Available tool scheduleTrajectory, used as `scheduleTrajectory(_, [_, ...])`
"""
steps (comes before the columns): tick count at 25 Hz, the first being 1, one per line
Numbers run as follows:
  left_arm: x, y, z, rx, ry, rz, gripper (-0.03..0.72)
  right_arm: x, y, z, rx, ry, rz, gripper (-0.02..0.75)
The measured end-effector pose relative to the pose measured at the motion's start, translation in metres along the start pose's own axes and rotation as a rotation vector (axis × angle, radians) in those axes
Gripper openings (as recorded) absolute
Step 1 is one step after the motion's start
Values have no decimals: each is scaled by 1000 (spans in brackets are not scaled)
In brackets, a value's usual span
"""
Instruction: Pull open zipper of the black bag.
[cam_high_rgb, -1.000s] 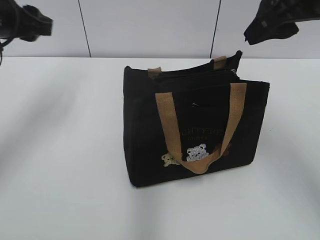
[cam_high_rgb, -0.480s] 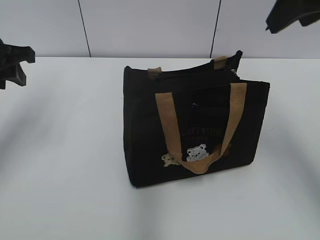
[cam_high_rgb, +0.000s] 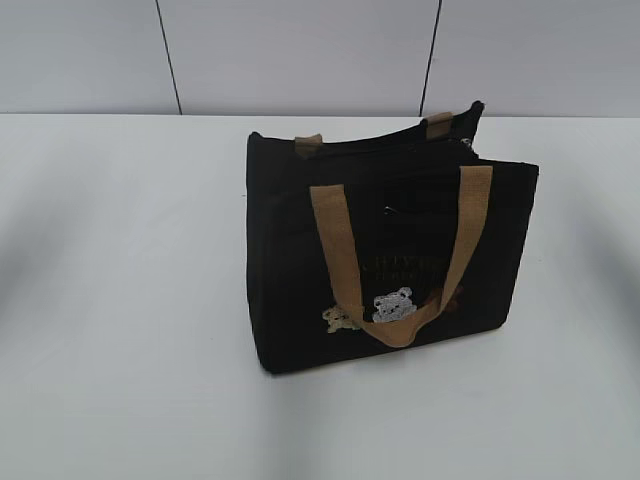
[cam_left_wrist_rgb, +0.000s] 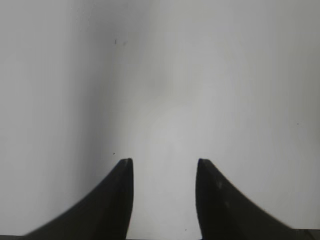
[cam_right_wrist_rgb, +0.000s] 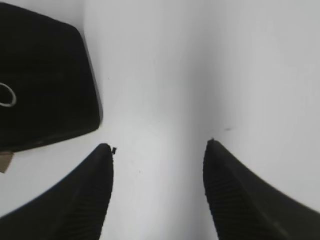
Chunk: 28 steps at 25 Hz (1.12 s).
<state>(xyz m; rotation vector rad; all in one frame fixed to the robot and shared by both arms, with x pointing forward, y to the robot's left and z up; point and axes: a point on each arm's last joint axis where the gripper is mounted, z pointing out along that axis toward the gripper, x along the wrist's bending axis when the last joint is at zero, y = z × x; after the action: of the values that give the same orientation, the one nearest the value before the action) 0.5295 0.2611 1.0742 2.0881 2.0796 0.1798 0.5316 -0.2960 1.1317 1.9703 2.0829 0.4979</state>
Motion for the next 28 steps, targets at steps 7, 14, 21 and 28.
scheduleTrajectory(7, [3,-34,-48,-122,-23,25,312,2,-64,-5,52,29,-25,433])
scheduleTrajectory(14, [16,-121,-94,-319,-17,39,312,16,-149,-46,-99,50,-49,432])
scheduleTrajectory(21, [26,-201,-97,-473,-40,39,312,27,-223,-62,-278,70,-97,431])
scheduleTrajectory(28, [34,-258,-67,-675,-51,80,312,30,-280,-45,-410,42,-205,430])
